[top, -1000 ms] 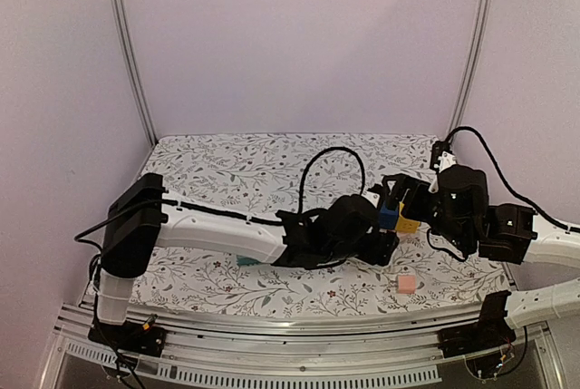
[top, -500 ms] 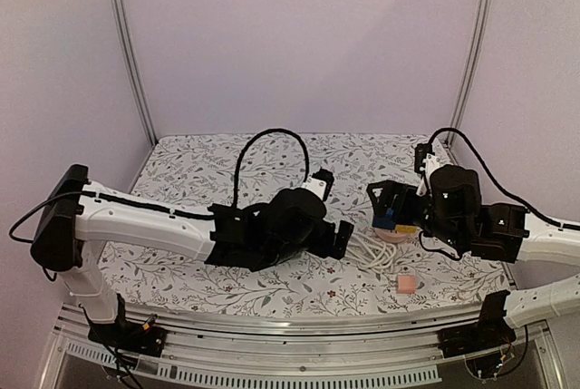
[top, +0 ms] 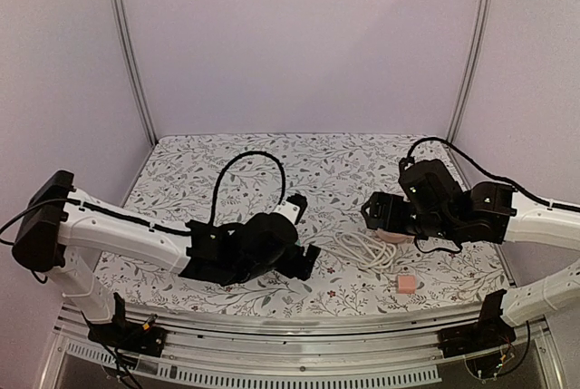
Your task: Insert the plug
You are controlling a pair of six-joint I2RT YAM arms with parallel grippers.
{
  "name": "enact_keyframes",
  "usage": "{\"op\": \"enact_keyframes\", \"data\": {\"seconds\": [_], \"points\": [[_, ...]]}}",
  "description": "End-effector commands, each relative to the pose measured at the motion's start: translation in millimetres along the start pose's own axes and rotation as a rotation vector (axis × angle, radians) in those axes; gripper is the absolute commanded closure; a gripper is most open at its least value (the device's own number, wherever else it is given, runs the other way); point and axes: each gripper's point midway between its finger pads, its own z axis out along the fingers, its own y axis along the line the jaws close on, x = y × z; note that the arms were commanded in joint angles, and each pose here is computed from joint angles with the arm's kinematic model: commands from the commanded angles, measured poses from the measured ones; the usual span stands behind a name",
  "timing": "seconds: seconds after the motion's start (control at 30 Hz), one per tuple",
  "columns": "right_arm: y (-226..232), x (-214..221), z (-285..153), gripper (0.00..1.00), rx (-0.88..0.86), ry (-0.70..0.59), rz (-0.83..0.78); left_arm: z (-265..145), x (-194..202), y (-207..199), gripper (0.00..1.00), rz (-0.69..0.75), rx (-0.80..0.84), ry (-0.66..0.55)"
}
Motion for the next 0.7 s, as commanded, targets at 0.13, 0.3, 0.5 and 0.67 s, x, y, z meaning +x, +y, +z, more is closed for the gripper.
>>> {"op": "enact_keyframes", "data": {"seconds": [0.13, 0.3, 0.5, 0.67], "points": [[-64, 79, -4, 0.01, 0.179, 0.269, 0.098, -26, -3, -4, 0.04, -0.045, 0.111, -0.049], [-85, 101, -12, 0.01, 0.205, 0.324, 0.154, -35, 4, -4, 0.05, -0.077, 0.168, -0.049], [-101, 123, -12, 0.01, 0.231, 0.375, 0.186, -54, -3, -1, 0.08, -0.080, 0.178, -0.087], [-120, 137, -11, 0.01, 0.330, 0.416, 0.151, -58, -5, 2, 0.09, -0.085, 0.183, -0.096]]}}
